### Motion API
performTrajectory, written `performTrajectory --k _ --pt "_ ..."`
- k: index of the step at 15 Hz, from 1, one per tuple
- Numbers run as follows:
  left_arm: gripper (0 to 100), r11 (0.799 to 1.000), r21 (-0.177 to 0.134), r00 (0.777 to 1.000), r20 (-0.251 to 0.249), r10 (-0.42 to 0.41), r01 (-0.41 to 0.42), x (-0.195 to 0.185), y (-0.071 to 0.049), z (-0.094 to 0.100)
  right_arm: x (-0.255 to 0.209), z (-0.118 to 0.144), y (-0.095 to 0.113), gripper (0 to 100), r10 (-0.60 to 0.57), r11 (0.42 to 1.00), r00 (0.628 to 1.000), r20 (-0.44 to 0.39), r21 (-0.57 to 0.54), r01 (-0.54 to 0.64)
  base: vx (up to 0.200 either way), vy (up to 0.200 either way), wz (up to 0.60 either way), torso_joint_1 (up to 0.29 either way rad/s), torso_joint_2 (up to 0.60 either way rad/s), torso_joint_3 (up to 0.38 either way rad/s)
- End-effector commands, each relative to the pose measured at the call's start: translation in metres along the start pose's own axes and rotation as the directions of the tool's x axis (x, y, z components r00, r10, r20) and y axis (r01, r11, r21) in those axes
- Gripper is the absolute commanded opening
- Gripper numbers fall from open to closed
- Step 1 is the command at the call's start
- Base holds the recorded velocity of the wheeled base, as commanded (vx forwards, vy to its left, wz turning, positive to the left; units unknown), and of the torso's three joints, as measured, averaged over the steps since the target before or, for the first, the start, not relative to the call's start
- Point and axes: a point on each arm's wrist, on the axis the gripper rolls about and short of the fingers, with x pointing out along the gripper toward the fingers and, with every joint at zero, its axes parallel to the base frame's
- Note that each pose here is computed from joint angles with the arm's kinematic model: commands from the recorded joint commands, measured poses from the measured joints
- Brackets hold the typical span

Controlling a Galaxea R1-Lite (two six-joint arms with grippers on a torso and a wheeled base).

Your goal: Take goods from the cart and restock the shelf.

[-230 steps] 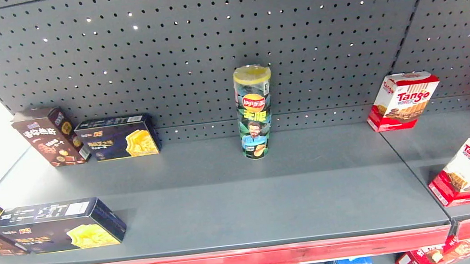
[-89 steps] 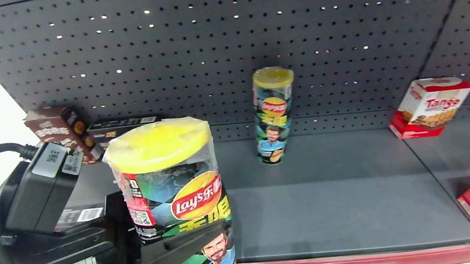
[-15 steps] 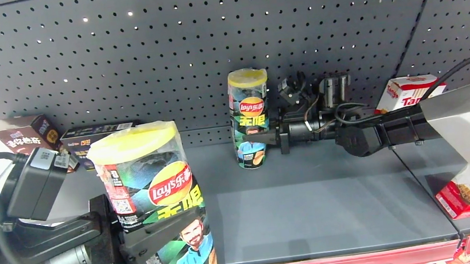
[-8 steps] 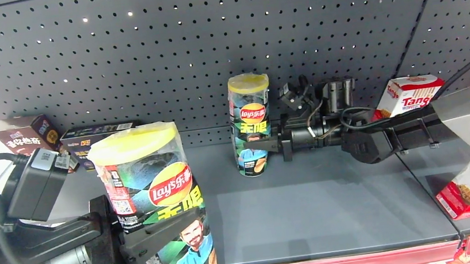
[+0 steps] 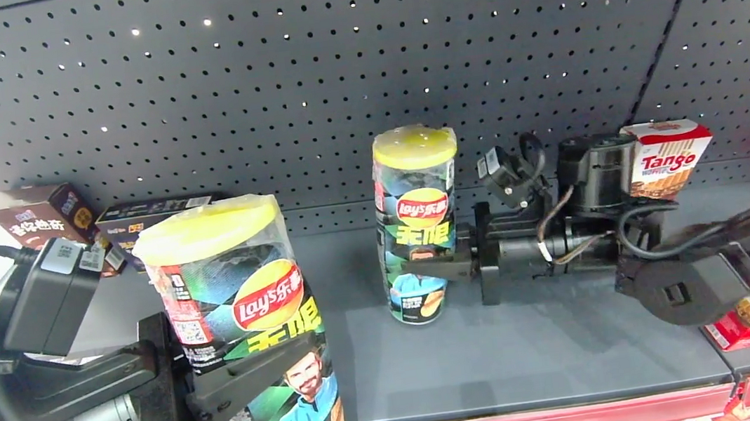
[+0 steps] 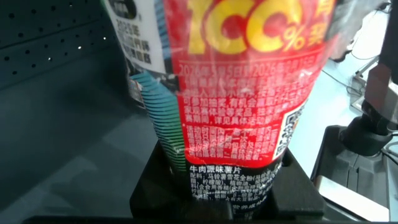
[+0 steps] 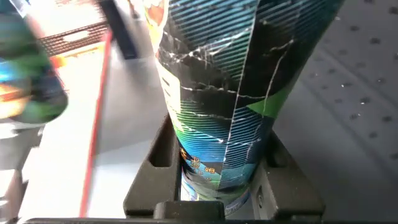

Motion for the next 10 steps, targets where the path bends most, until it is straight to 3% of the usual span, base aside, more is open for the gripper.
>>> performTrajectory --k 1,6,10 --pt "0 1.0 0.003 1.0 0.007 -0.001 0.001 0.0 0.0 0.001 -0.029 0.011 0.042 0 0.013 0.999 0.999 0.036 -0.039 -0.012 0.0 0.0 0.0 0.0 0.0 0.0" --pt "0 1.0 0.003 1.0 0.006 -0.001 0.001 0.0 0.0 0.001 -0.038 -0.025 0.062 0 0.003 1.0 1.0 0.01 -0.02 -0.002 0.0 0.0 0.0 0.0 0.0 0.0" --pt "0 1.0 0.004 1.0 0.004 -0.001 0.001 0.0 0.0 0.001 -0.034 -0.044 0.062 0 0.011 1.0 1.0 -0.006 -0.003 -0.011 0.0 0.0 0.0 0.0 0.0 0.0"
